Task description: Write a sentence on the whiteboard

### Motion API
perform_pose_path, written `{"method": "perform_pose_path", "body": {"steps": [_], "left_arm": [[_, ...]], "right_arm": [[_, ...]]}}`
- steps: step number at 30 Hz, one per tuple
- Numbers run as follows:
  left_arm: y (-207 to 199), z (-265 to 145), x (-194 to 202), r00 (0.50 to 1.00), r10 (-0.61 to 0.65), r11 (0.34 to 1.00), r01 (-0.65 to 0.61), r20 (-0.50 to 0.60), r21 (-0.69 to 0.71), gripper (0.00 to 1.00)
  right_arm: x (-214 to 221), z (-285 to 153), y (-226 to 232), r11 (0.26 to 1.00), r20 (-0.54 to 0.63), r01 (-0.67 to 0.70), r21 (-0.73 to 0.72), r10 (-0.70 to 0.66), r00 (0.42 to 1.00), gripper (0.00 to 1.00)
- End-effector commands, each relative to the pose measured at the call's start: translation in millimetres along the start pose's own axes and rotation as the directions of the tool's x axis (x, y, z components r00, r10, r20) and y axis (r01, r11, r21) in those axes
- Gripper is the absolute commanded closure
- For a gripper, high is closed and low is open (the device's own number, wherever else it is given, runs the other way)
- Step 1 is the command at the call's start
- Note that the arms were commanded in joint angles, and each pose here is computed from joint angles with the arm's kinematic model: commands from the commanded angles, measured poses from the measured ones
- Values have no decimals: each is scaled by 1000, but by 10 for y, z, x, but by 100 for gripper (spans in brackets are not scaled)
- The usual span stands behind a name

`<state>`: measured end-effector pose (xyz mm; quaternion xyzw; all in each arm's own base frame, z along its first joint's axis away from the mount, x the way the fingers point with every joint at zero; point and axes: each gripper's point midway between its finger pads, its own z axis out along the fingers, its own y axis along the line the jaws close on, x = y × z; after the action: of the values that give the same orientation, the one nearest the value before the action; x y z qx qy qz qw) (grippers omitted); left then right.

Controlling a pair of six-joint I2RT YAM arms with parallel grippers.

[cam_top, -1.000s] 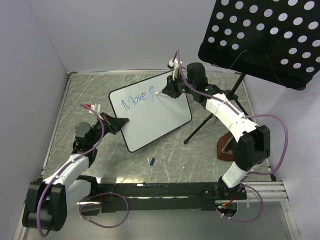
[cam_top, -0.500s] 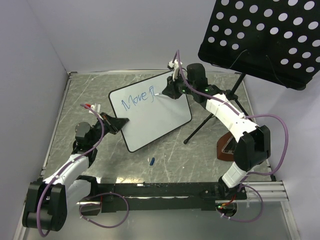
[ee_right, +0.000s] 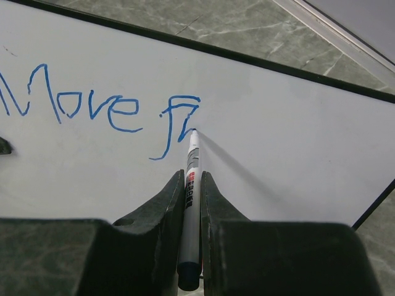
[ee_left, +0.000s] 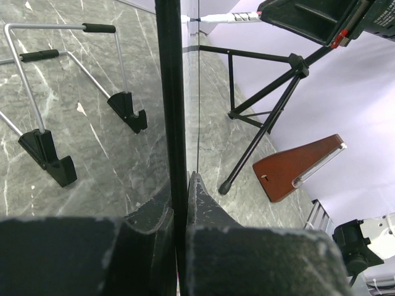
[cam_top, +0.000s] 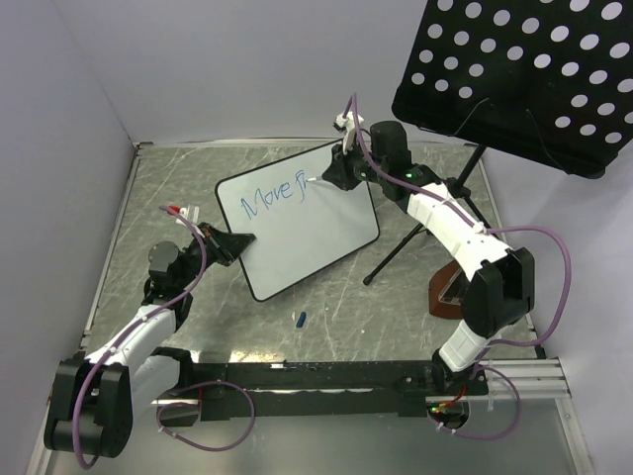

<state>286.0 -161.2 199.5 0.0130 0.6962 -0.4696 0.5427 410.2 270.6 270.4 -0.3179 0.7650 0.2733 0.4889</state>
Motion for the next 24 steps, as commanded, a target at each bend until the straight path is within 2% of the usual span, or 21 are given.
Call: {"method": "perform_pose_path", "body": {"steps": [1, 10, 24], "left_arm": [[-28, 2, 45, 993, 115, 993, -114, -29, 38, 99], [-24, 2, 46, 993, 114, 993, -113, -29, 36, 99], [-32, -12, 44, 993, 114, 993, -113, -25, 35, 99]], "right_arm": [[-279, -16, -109, 999, 63, 8, 54, -12, 998, 100], [-306, -67, -33, 1000, 84, 17, 12, -18, 996, 100], [-528, -493, 161, 994, 167, 77, -76, -64, 984, 100]]}}
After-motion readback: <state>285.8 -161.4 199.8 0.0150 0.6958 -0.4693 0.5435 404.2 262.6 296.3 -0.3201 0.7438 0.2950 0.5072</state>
